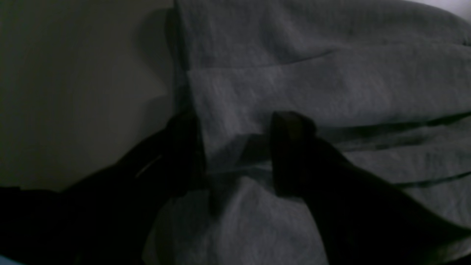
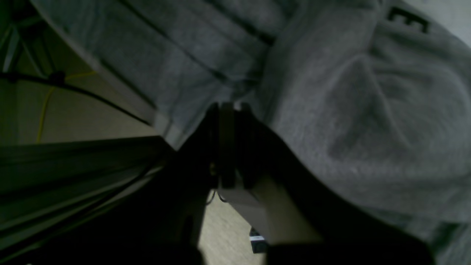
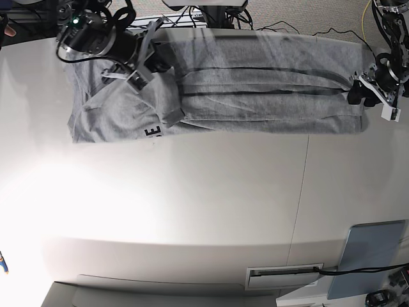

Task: Fold the T-shirt properly
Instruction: 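Grasp the sleeve end with the right gripper and fold it inward, then move the left gripper down onto the strip's other end and grasp it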

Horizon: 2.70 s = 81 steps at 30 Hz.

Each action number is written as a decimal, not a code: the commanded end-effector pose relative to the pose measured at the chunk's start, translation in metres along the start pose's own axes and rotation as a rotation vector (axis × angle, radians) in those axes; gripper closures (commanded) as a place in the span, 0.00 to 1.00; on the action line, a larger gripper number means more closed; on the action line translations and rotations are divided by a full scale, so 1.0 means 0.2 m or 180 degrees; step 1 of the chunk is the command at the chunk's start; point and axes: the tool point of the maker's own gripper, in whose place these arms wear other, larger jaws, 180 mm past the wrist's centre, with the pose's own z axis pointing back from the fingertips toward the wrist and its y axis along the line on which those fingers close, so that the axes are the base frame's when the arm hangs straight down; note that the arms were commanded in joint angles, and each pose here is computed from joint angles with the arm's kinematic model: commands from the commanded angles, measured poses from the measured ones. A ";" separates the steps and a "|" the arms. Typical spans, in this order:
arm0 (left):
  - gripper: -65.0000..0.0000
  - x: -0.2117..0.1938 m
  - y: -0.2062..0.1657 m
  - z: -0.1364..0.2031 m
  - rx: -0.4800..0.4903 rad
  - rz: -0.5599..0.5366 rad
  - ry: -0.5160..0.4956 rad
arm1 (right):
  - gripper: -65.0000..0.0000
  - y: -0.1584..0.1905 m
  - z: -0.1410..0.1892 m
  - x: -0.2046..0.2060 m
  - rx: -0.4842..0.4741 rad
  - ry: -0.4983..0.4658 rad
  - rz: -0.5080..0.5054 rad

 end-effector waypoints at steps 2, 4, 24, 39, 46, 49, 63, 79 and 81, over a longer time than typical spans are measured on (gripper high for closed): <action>0.49 0.08 0.02 0.03 0.0022 -0.0080 -0.0119 | 1.00 0.01 0.00 0.02 -0.0022 -0.0022 0.0114; 0.49 0.08 0.02 0.03 0.0022 -0.0080 -0.0121 | 0.99 0.01 -0.01 0.00 -0.0070 0.0044 0.0178; 0.48 0.08 0.02 0.03 0.0023 -0.0079 -0.0121 | 0.80 -0.09 0.00 0.02 -0.0366 0.0119 0.0342; 0.48 -0.05 0.22 0.03 0.0580 0.0179 0.0117 | 0.80 -0.17 0.01 0.00 -0.0614 0.0215 0.0427; 0.49 -0.18 0.10 0.00 0.0021 0.0486 0.0305 | 0.80 -0.17 0.01 0.01 -0.0612 0.0197 0.0430; 0.63 -0.15 0.03 0.00 -0.0236 0.0584 0.0228 | 0.80 -0.17 0.01 0.01 -0.0612 0.0186 0.0432; 1.00 0.03 0.13 0.05 0.0052 0.0403 -0.0057 | 0.80 -0.27 0.06 0.02 -0.0852 0.0142 0.0447; 1.00 0.24 -0.50 0.19 -0.0315 0.0115 -0.0306 | 0.80 -0.68 0.38 0.00 -0.1824 -0.0024 0.0168; 1.00 0.27 -0.64 0.20 -0.0547 0.0219 -0.0465 | 0.80 -0.68 0.38 0.00 -0.1839 -0.0021 0.0166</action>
